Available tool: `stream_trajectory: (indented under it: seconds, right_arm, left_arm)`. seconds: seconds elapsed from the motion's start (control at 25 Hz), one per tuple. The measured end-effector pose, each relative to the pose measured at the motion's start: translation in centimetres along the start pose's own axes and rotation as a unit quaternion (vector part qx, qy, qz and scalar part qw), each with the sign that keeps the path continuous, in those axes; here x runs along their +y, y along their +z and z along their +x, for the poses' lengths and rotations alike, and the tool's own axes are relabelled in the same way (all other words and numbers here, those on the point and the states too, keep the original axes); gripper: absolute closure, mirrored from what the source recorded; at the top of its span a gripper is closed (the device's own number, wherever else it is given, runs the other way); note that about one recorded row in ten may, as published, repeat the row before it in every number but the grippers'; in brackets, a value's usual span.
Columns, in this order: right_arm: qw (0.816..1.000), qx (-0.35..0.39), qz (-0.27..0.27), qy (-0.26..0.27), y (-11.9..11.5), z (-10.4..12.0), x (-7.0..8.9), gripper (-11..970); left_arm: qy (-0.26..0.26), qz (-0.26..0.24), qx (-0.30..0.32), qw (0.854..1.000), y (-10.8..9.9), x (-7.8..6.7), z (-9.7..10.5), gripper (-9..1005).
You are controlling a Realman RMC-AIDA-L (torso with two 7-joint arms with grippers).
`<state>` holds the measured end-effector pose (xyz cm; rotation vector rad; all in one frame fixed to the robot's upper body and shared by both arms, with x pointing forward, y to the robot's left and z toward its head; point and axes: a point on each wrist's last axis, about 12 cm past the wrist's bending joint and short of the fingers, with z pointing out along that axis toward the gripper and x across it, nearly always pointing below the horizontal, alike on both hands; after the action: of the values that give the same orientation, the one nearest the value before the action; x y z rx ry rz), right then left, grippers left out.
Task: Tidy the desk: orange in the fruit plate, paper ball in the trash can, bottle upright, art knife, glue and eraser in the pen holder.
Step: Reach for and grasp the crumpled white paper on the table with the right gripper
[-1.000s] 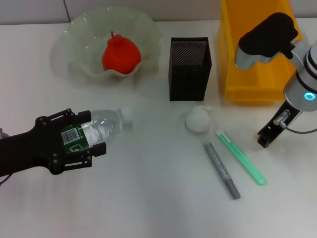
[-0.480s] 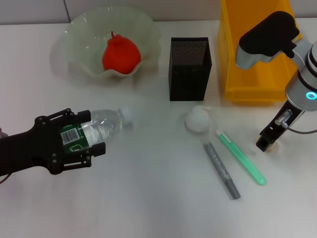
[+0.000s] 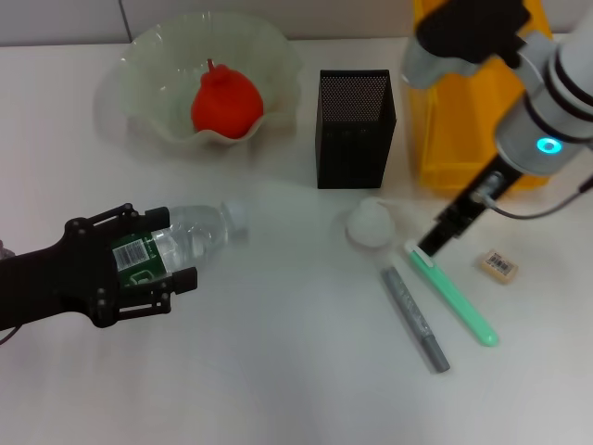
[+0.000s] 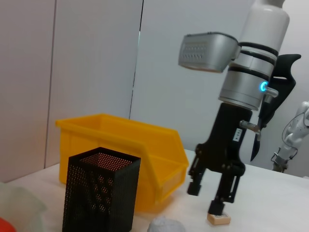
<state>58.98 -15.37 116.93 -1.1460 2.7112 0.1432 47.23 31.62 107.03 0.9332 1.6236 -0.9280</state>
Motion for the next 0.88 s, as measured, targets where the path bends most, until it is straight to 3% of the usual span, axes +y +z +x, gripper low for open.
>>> stream_trajectory:
  seconds: [0.08,0.4,0.88]
  right_arm:
    - [1.0,-0.01,0.006,-0.014,0.0,-0.9,0.6,220]
    - [0.998,-0.036,0.006,-0.044,1.4,-3.3,2.1,219]
    - [0.996,-0.042,0.019,-0.074,3.5,-4.1,3.2,220]
  left_arm:
    - [0.0,0.0,0.0,1.0,0.0,0.0,0.0,136]
    - [-0.003,-0.001,0.001,1.0,-0.1,-0.2,0.2,136]
    - [-0.003,0.0,0.0,1.0,-0.2,-0.2,0.2,136]
